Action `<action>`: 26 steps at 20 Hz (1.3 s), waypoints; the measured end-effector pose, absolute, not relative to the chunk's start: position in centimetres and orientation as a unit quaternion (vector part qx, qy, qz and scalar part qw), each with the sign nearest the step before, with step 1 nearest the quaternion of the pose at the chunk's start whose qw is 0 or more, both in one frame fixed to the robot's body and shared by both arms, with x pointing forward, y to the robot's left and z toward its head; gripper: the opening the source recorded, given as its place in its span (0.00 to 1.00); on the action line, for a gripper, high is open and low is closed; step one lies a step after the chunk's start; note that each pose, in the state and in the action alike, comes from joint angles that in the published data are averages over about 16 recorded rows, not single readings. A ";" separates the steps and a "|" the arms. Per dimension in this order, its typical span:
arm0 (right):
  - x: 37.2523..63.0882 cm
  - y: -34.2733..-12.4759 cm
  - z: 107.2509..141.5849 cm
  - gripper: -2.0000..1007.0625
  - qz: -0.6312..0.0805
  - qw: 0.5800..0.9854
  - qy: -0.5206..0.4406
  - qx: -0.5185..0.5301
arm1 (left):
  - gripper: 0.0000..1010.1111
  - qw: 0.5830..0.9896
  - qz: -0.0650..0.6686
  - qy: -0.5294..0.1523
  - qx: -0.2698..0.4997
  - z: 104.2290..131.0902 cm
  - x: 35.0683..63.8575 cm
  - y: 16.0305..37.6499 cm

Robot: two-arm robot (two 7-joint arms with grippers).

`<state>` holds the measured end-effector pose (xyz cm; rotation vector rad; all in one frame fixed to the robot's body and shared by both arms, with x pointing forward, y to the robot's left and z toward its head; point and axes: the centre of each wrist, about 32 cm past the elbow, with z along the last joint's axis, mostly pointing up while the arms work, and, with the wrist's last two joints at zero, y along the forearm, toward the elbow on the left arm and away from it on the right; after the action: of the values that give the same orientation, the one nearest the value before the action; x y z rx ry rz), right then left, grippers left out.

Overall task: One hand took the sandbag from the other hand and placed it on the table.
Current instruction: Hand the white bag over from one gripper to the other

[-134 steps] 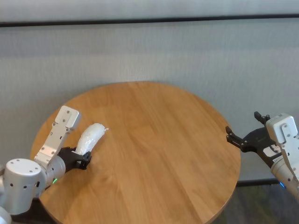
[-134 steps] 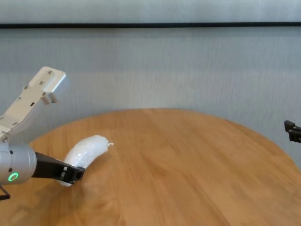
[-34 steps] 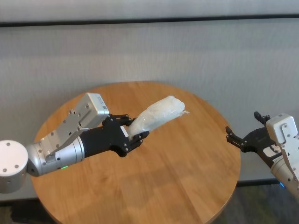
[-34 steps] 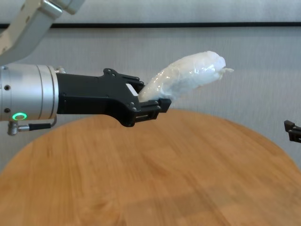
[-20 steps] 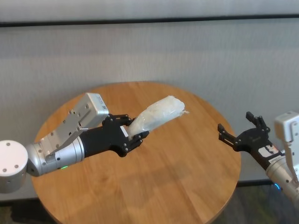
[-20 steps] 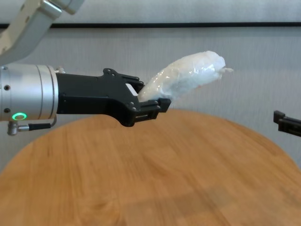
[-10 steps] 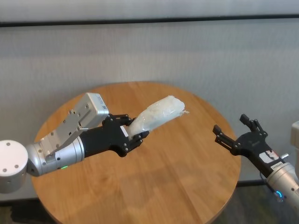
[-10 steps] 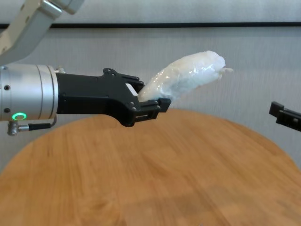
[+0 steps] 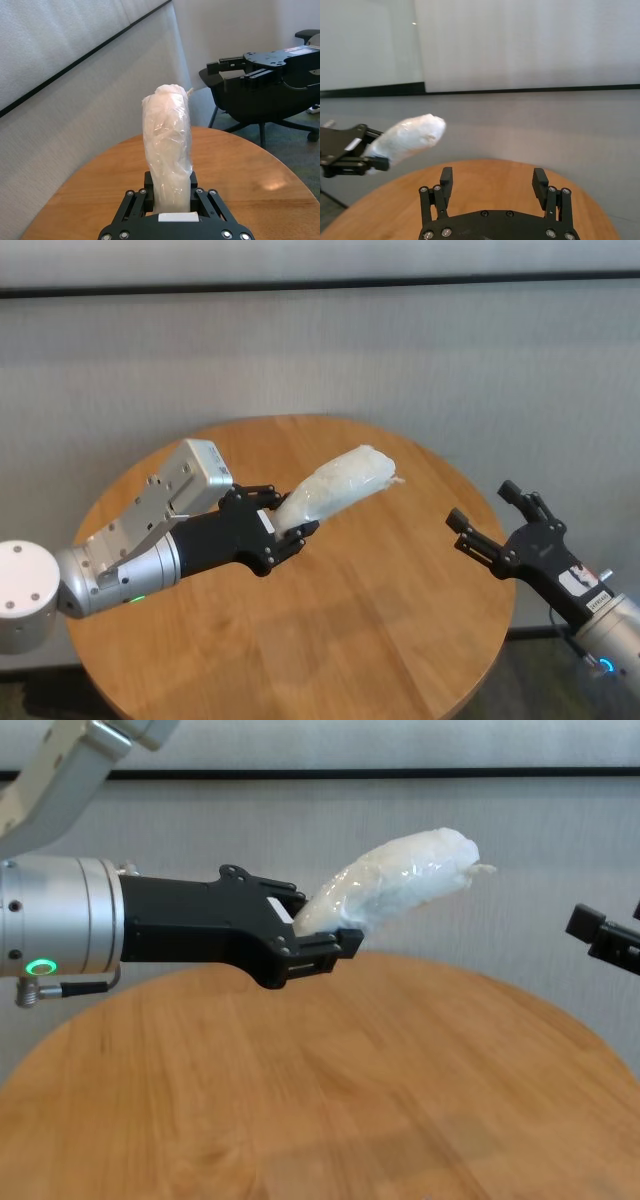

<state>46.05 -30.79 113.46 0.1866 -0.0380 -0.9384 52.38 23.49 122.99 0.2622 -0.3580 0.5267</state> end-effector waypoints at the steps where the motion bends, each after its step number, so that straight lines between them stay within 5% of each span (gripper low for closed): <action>1: 46.0 -30.9 113.4 0.99 -0.444 0.891 -0.014 0.097 | 0.39 0.941 0.258 -0.176 0.129 123.0 52.4 23.5; 12: 46.8 -31.2 112.8 1.00 -0.370 0.909 0.086 0.170 | 0.39 0.941 0.258 -0.175 0.129 123.0 52.4 23.5; 26: 49.8 -28.3 111.9 0.99 -0.279 0.905 0.223 0.233 | 0.39 0.941 0.258 -0.175 0.129 123.0 52.4 23.5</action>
<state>49.80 -28.27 111.88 0.4810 0.4609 -0.5762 52.38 23.48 122.99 0.2623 -0.3579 0.5266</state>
